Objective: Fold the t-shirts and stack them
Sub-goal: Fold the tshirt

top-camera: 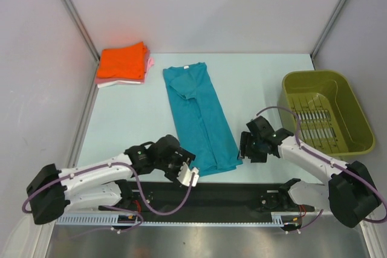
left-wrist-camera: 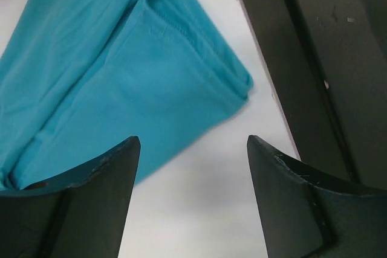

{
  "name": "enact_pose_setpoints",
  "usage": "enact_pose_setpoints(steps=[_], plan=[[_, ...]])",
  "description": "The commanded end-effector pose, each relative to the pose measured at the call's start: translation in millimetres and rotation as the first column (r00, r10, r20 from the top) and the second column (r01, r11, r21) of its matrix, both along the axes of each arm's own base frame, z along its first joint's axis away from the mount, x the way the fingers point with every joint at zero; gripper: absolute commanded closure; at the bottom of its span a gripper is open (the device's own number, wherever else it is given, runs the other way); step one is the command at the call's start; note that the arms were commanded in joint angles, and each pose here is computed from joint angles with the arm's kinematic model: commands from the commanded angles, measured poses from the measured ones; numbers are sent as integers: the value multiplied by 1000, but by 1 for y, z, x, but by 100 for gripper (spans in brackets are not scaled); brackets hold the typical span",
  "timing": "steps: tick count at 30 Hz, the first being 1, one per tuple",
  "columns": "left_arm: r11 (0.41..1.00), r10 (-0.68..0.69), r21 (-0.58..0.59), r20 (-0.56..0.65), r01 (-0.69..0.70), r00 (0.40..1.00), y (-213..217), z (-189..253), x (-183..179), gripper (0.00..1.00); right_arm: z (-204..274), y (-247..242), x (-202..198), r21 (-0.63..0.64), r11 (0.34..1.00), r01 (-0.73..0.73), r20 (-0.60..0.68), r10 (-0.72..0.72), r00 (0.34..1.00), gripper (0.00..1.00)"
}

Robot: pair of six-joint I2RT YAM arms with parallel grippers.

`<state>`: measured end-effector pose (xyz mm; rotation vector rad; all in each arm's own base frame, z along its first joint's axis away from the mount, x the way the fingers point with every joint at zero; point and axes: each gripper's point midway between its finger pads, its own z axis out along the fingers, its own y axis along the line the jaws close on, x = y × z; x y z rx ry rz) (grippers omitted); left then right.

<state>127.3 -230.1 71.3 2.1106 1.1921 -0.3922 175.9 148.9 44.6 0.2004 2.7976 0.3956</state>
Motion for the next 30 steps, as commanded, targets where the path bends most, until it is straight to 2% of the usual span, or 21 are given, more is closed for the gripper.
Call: enact_pose_setpoints(steps=[1,6,8,14,17,18,19,20,22,23,25,26,30], plan=[[998,-40,-53,55,43,998,-31,5,4,24,1,17,-7,81,997,-6,-7,7,1000,36],[992,-123,28,33,122,992,-29,-23,-9,33,-12,22,-8,98,995,3,-9,-2,1000,36],[983,-174,69,51,170,983,-23,-33,-12,32,-18,23,-6,97,995,2,-10,-1,1000,36],[974,-176,144,11,173,984,-28,-48,-11,34,-24,32,-12,106,994,-37,-41,41,998,40],[972,-167,166,-6,165,986,-29,-55,-12,41,-24,36,-12,112,993,-46,-40,51,998,45],[972,-171,162,2,168,985,-30,-56,-12,42,-24,38,-11,114,992,-49,-40,54,998,51],[975,-168,151,9,165,986,-33,-54,-10,45,-24,40,-12,122,991,-54,-45,60,997,56],[976,-165,149,10,162,986,-35,-53,-9,53,-23,41,-13,126,990,-59,-47,65,997,68],[977,-158,142,1,156,987,-39,-48,-8,64,-19,45,-12,141,988,-66,-44,73,996,80],[976,-159,148,-10,159,987,-38,-48,-10,77,-17,45,-12,137,988,-73,-44,79,996,88],[983,-118,137,-30,121,993,-39,-44,-10,95,-7,49,-5,141,986,-84,-23,88,996,94],[988,-81,131,-29,84,996,-38,-42,-5,100,-5,48,-5,126,987,-99,-26,103,994,99],[998,61,40,-122,-56,991,-42,-14,18,100,25,62,20,127,981,-149,29,146,989,100]])
